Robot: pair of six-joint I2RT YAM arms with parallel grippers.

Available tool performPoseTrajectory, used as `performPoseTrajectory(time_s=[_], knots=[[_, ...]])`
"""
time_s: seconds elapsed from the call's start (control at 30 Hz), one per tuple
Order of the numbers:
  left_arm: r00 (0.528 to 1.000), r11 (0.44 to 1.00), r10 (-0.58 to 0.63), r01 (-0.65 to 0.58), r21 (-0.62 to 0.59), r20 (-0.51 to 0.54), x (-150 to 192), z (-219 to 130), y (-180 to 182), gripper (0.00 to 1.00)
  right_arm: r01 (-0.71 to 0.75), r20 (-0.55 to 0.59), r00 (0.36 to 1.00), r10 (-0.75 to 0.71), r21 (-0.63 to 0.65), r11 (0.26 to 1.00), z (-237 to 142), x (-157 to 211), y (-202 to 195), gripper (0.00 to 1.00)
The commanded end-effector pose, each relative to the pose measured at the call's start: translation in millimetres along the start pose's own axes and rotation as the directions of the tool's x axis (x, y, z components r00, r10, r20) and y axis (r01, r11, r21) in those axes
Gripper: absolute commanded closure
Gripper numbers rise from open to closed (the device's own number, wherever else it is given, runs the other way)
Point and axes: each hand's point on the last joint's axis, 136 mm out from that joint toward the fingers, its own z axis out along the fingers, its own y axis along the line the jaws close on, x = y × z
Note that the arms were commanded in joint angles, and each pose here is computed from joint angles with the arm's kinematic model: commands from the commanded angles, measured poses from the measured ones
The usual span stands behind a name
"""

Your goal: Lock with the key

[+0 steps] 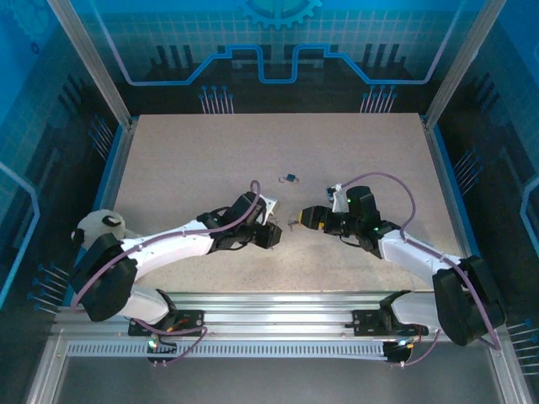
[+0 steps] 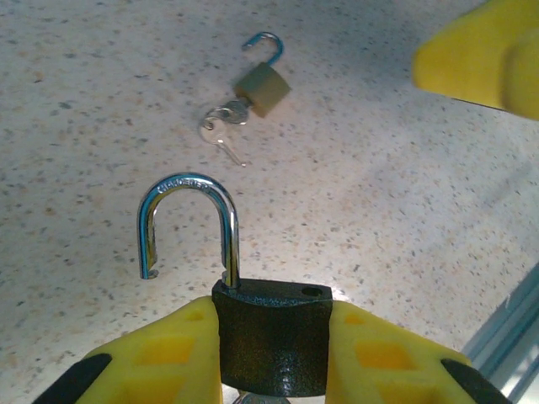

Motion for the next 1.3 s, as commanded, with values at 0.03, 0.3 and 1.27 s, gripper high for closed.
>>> performPoseTrajectory(time_s=[0.03, 0.3, 1.27], knots=[[0.996, 0.993, 0.080, -0.083, 0.085, 0.033, -6, -4, -26, 1.00, -0.003, -0.016, 1.000, 0.002, -0.057, 0.998, 3, -1, 10, 0.32], [0.988, 0.978, 0.145, -0.152, 0.145, 0.058, -7, -6, -48, 1.00, -0.011, -0.064, 0.998, 0.005, -0.088, 0.996, 14, 7, 16, 0.37], [0.975, 0.966, 0.211, -0.218, 0.141, 0.065, -9, -2, -62, 1.00, 0.039, -0.140, 0.988, -0.060, -0.155, 0.987, 34, 26, 39, 0.63]])
